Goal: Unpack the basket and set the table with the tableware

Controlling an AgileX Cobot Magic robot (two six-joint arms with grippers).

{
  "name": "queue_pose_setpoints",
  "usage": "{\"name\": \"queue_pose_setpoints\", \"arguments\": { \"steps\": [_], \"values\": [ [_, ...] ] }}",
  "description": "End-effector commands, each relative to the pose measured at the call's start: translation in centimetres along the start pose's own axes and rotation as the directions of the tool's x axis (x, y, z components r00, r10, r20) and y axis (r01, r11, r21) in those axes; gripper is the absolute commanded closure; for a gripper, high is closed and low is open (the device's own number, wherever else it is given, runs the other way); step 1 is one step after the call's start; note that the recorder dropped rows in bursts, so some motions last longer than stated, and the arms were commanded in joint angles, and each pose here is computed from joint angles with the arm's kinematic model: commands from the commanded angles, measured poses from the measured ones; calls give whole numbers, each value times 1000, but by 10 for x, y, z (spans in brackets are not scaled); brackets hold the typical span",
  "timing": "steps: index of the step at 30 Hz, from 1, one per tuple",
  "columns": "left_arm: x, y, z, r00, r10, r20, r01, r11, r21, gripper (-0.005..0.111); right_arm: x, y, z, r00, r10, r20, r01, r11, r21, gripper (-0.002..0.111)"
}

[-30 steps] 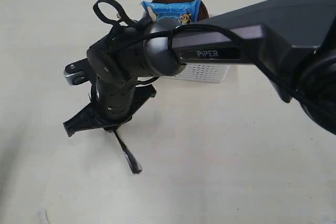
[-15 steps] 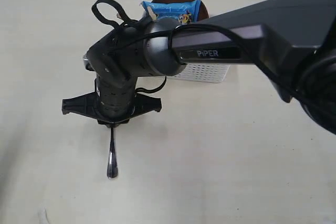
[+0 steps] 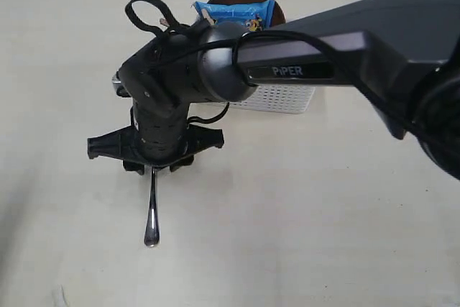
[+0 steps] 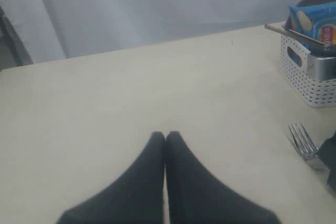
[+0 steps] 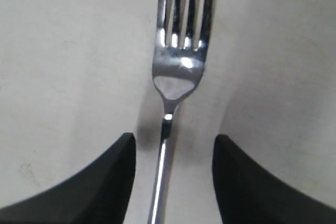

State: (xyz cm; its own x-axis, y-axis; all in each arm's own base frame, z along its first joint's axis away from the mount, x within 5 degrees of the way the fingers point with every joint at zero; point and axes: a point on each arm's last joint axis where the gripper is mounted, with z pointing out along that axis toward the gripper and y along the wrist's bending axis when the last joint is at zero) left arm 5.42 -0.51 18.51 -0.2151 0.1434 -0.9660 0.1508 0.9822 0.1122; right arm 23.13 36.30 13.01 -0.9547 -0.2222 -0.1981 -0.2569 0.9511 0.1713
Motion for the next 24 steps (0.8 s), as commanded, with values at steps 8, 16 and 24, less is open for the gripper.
{"name": "queue_pose_setpoints", "arguments": {
  "steps": [8, 16, 24],
  "values": [
    [1, 0, 0, 1000, -10, 2, 10, 1000, 3, 107, -77, -46, -117, 971, -152, 186, 145, 988, 52, 63],
    [1, 0, 0, 1000, -10, 2, 10, 1000, 3, 107, -118, -98, -119, 946, -240, 219, 217, 968, 124, 63],
    [1, 0, 0, 1000, -10, 2, 10, 1000, 3, 107, -122, -93, -87, 857, -484, 177, 459, 873, 165, 63]
  ]
}}
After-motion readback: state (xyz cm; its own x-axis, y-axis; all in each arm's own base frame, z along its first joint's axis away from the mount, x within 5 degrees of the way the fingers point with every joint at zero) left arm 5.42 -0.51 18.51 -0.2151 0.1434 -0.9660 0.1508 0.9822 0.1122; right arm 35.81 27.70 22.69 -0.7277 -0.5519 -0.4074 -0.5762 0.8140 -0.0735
